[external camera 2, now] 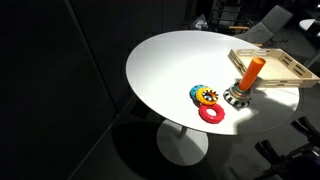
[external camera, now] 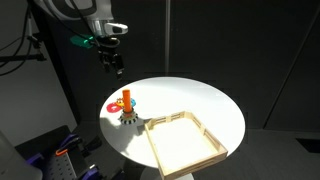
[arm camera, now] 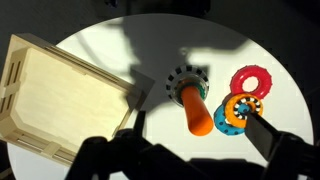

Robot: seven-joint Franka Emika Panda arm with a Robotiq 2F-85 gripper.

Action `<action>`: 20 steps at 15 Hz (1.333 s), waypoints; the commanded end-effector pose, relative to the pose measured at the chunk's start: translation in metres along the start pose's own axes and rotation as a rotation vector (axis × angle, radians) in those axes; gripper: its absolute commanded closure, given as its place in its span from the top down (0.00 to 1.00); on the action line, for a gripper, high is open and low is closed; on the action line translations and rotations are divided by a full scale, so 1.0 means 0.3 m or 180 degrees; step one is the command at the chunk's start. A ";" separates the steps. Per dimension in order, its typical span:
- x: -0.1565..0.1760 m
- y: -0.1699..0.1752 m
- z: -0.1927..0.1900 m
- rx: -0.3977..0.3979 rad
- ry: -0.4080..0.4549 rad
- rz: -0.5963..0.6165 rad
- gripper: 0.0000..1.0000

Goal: Remove the clear and green rings from the orange stand

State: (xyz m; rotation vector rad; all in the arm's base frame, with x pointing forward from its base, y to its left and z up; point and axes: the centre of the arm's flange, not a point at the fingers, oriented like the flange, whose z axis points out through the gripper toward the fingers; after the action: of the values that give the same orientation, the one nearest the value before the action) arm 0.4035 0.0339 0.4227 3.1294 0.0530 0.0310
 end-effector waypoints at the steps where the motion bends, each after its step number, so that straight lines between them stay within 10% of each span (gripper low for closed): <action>1: -0.006 -0.044 0.065 0.0037 0.0006 0.0000 1.00; 20: -0.080 -0.064 0.360 -0.0071 0.0266 -0.0100 1.00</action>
State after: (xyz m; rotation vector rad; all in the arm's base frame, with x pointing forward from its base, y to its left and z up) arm 0.3777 0.0475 0.3347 3.1188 0.1196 0.1140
